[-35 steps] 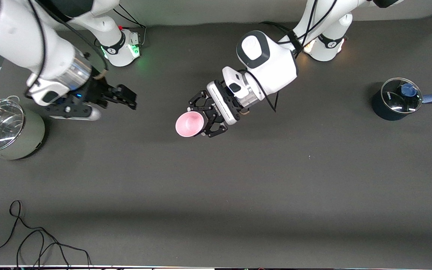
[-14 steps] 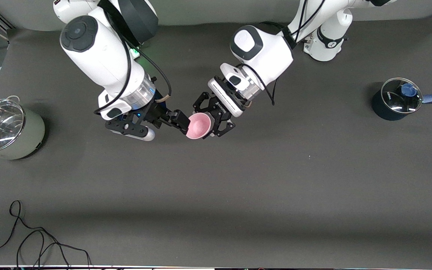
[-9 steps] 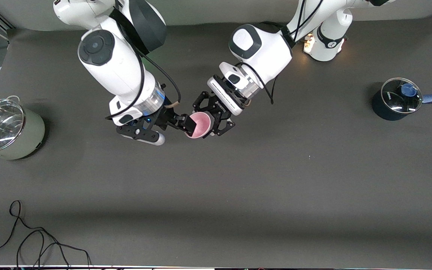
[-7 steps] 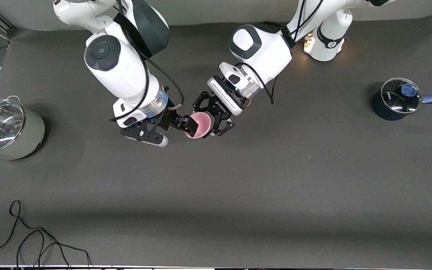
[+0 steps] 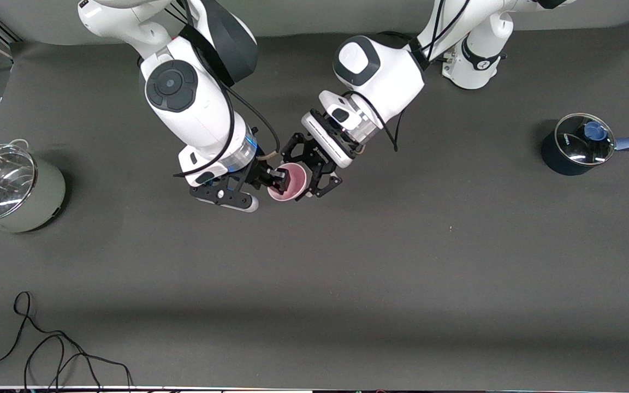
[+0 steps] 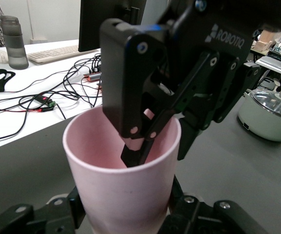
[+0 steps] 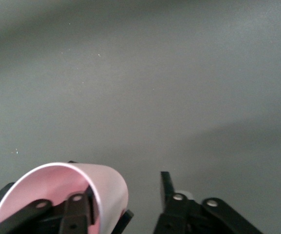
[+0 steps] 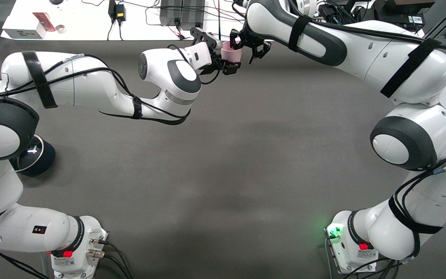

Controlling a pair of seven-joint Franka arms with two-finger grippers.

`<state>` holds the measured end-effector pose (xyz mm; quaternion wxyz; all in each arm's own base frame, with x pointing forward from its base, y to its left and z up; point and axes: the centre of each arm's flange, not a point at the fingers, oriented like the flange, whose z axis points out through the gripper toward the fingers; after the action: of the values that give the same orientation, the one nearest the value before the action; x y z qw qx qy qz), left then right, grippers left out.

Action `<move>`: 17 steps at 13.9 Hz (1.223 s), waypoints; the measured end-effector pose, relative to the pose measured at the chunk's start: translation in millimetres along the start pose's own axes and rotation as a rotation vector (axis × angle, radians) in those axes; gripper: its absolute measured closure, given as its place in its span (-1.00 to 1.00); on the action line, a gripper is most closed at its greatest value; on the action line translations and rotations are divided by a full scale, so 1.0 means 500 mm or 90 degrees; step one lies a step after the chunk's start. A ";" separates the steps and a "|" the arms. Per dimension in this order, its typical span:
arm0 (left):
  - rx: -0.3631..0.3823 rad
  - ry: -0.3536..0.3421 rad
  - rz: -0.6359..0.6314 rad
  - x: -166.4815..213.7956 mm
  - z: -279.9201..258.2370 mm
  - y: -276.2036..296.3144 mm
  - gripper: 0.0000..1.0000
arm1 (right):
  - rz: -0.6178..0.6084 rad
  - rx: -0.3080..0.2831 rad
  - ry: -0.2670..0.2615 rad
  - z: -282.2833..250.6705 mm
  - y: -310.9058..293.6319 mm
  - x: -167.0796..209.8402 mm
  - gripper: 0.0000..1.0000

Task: Transfer pink cup from left to right arm
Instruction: 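Close the right gripper on the cup and open the left gripper, then carry the cup with the right gripper while the left gripper withdraws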

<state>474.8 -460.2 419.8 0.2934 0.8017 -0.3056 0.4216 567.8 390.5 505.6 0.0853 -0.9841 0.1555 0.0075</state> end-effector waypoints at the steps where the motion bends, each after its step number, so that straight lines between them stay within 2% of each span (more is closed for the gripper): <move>1: -0.002 0.000 0.000 0.000 0.000 0.002 -0.32 | -0.002 0.002 0.001 -0.003 -0.003 -0.003 0.22; 4: -0.006 0.000 0.006 0.000 0.002 0.009 -0.33 | -0.011 0.004 0.000 -0.007 -0.009 -0.009 0.79; 6: -0.004 0.001 0.004 0.002 0.001 0.006 -0.41 | -0.013 0.003 -0.001 -0.008 -0.007 -0.007 0.83; 10: 0.007 0.004 0.000 0.004 -0.002 -0.004 -0.99 | 0.005 -0.011 0.002 -0.022 0.022 0.025 0.90; 15: 0.012 0.007 -0.014 0.006 -0.005 -0.009 -0.99 | -0.047 -0.038 -0.015 -0.167 0.097 0.065 0.90; 17: 0.041 0.016 -0.029 0.010 -0.014 -0.031 -0.99 | -0.081 -0.049 -0.012 -0.242 0.182 0.102 0.90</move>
<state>485.3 -446.5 424.2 0.2805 0.8122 -0.2697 0.4347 587.2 269.1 607.7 0.0489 -0.9944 0.0917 0.0171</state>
